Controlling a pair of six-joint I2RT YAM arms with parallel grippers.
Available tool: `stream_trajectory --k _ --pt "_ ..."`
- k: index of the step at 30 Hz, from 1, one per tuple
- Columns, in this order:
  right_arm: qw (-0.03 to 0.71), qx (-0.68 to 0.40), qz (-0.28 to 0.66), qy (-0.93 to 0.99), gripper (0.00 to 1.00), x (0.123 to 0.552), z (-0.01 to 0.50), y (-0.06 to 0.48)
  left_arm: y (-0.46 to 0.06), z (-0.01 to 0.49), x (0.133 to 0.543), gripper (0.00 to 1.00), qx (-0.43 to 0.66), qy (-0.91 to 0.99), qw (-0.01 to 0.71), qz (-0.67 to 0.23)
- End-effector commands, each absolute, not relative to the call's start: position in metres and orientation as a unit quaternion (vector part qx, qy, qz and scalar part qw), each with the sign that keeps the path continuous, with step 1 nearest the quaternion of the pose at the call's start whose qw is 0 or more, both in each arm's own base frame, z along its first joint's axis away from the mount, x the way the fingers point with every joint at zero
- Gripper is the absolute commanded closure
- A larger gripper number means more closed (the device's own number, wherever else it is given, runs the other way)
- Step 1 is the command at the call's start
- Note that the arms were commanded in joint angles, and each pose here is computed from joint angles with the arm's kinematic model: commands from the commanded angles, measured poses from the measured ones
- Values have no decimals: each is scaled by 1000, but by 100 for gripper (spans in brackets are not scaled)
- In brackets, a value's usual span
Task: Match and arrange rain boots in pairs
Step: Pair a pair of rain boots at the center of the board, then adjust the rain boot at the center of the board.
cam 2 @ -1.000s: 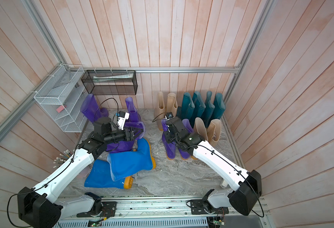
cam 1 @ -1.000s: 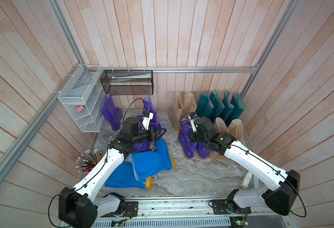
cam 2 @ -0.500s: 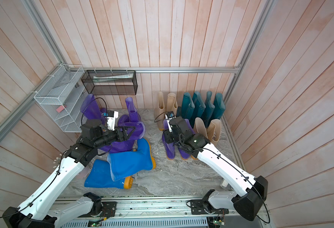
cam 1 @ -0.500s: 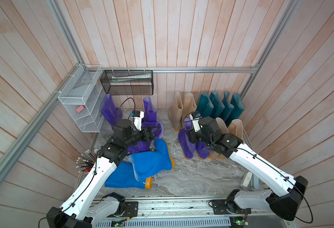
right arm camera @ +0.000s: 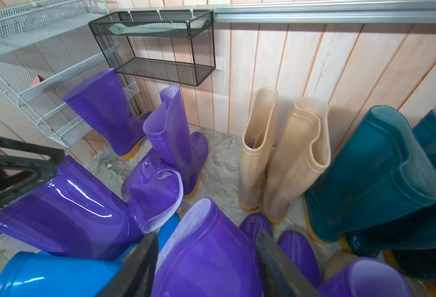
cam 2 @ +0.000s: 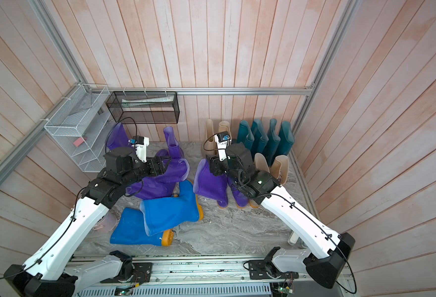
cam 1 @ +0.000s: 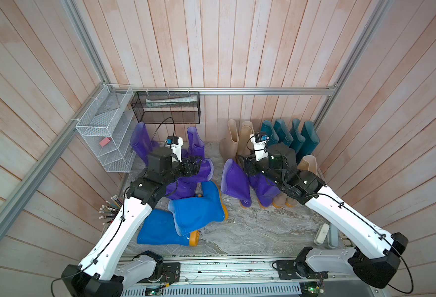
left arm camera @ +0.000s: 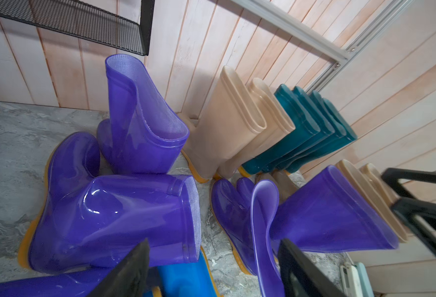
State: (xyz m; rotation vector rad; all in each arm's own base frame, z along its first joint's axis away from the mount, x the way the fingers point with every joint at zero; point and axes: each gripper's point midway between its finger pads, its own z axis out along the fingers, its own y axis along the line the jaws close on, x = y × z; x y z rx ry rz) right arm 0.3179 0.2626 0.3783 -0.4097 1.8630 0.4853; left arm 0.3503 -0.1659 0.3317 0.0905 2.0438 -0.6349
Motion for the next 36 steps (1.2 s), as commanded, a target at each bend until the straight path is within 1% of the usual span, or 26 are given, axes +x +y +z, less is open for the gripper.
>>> stream_trajectory --k 1,4,7,12,18,22,26,28,30,32,34,36 --pt "563 -177 237 772 38 317 384 276 -169 321 380 18 33 845 475 -244" --pt "564 -175 239 771 37 314 383 272 -172 315 407 17 27 852 467 -237" --pt "556 -178 240 775 37 309 375 270 -168 312 426 16 18 856 463 -230" --pt "542 -179 238 786 36 305 356 268 -164 305 432 16 11 861 458 -222" --pt "518 -184 235 802 34 308 331 281 -164 293 412 17 23 872 439 -216" --pt "510 -197 233 804 33 301 318 299 -148 283 387 17 28 887 432 -160" --pt "489 -216 240 811 32 295 297 325 -137 281 362 17 30 893 428 -135" --pt "481 -222 247 811 32 293 290 336 -123 278 354 15 12 897 428 -109" --pt "480 -220 248 812 32 295 287 340 -102 285 354 13 -9 890 449 -79" --pt "492 -210 238 811 32 301 288 337 -93 298 364 12 -25 877 468 -107" --pt "503 -203 224 810 31 305 291 332 -106 307 379 12 -13 868 473 -152" --pt "509 -192 209 813 30 310 292 323 -122 307 399 10 5 869 462 -175"
